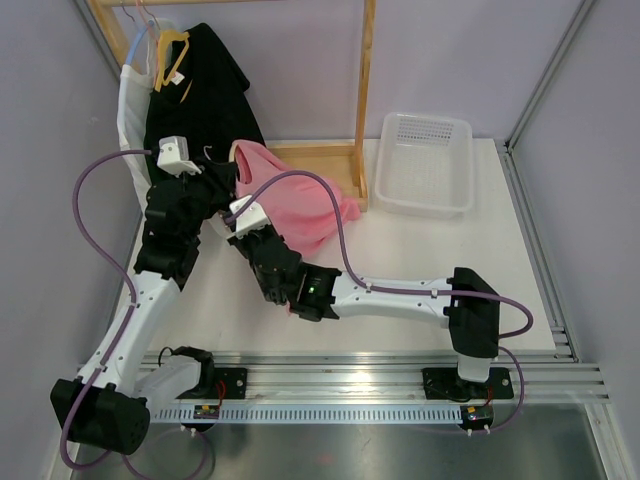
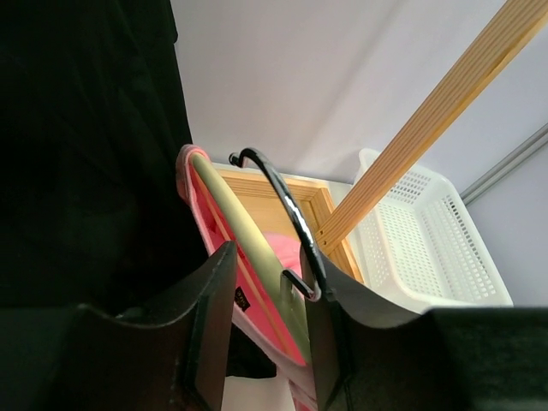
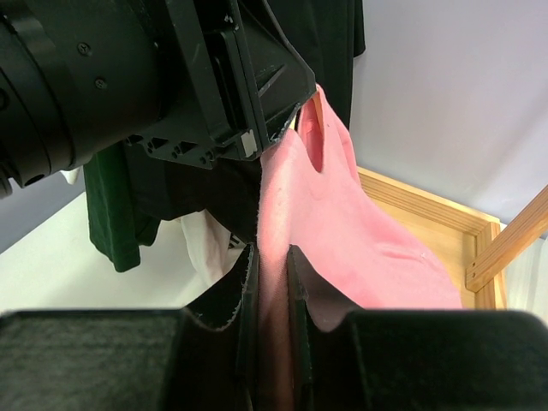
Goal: Remove the t-shirt from the hanger
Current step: Remove the tshirt from the hanger
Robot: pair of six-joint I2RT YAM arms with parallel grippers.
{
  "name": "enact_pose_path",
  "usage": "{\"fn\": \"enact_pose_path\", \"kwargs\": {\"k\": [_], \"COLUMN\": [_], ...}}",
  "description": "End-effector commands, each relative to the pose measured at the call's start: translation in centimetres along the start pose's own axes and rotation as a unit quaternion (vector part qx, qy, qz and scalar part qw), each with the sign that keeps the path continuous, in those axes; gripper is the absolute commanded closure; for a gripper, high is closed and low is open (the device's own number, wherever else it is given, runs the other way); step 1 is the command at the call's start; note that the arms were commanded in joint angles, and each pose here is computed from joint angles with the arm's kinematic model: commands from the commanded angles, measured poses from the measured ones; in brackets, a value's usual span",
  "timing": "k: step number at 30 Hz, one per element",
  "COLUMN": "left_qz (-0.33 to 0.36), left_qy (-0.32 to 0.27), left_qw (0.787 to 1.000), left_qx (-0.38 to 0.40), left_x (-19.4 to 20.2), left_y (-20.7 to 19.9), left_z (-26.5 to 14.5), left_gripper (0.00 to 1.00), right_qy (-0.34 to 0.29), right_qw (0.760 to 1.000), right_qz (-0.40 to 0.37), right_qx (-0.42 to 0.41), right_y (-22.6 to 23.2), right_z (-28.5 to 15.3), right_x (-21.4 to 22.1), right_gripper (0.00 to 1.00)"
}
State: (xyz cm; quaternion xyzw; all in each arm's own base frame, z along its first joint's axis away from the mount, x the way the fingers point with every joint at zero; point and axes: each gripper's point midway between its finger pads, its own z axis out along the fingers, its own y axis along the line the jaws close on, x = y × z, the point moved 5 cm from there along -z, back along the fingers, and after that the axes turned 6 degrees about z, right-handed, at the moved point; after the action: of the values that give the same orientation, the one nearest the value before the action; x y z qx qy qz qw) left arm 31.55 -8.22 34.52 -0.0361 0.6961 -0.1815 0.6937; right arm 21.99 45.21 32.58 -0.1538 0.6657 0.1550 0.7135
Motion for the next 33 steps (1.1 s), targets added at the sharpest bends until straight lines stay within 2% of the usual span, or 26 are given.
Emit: {"fn": "enact_pose_path", "kwargs": {"k": [1,6,7,14,23,24,25,28,33], "left_qz": [0.000,0.001,0.001,0.001,0.003,0.004,0.005,0.008,0.006], "left_qy": [-0.045,-0.052,-0.052,-0.056,-0.051,-0.050,-0.049,-0.046,-0.044], "left_qw": [0.999,0.999,0.999,0.998,0.999,0.999,0.999,0.999,0.999], "left_qx": [0.014,-0.002,-0.004,-0.013,-0.016,-0.013,-0.011,-0.009,-0.012], "left_x": [-2.6,-2.8,-2.8,-2.8,-2.5,-2.5,-2.5,-2.4,-2.4], "left_y": [-0.7,-0.3,-0.2,0.0,0.2,0.1,0.1,0.0,0.1], "left_z": [-0.5,-0.6,-0.6,-0.6,-0.4,-0.4,-0.4,-0.3,-0.1], "left_gripper": [0.64,0.66,0.69,0.79,0.77,0.76,0.68,0.64,0.67], "right_qy": [-0.043,-0.042,-0.043,-0.042,-0.048,-0.050,-0.051,-0.053,-0.052], "right_qw": [0.998,0.998,0.998,0.998,0.998,0.998,0.997,0.997,0.997], "right_qz": [0.049,0.044,0.043,0.038,0.039,0.040,0.041,0.041,0.040], "right_qx": [0.003,0.000,0.000,0.004,0.023,0.026,0.029,0.035,0.032], "right_y": [0.5,1.0,1.1,1.6,1.2,1.2,1.1,1.0,1.1], "right_z": [-0.3,-0.3,-0.3,-0.3,-0.3,-0.3,-0.3,-0.3,-0.2], "right_x": [-4.0,-3.8,-3.9,-3.7,-3.9,-4.0,-4.0,-4.0,-4.0], "right_gripper": [1.00,1.00,1.00,1.00,1.00,1.00,1.00,1.00,1.00]}}
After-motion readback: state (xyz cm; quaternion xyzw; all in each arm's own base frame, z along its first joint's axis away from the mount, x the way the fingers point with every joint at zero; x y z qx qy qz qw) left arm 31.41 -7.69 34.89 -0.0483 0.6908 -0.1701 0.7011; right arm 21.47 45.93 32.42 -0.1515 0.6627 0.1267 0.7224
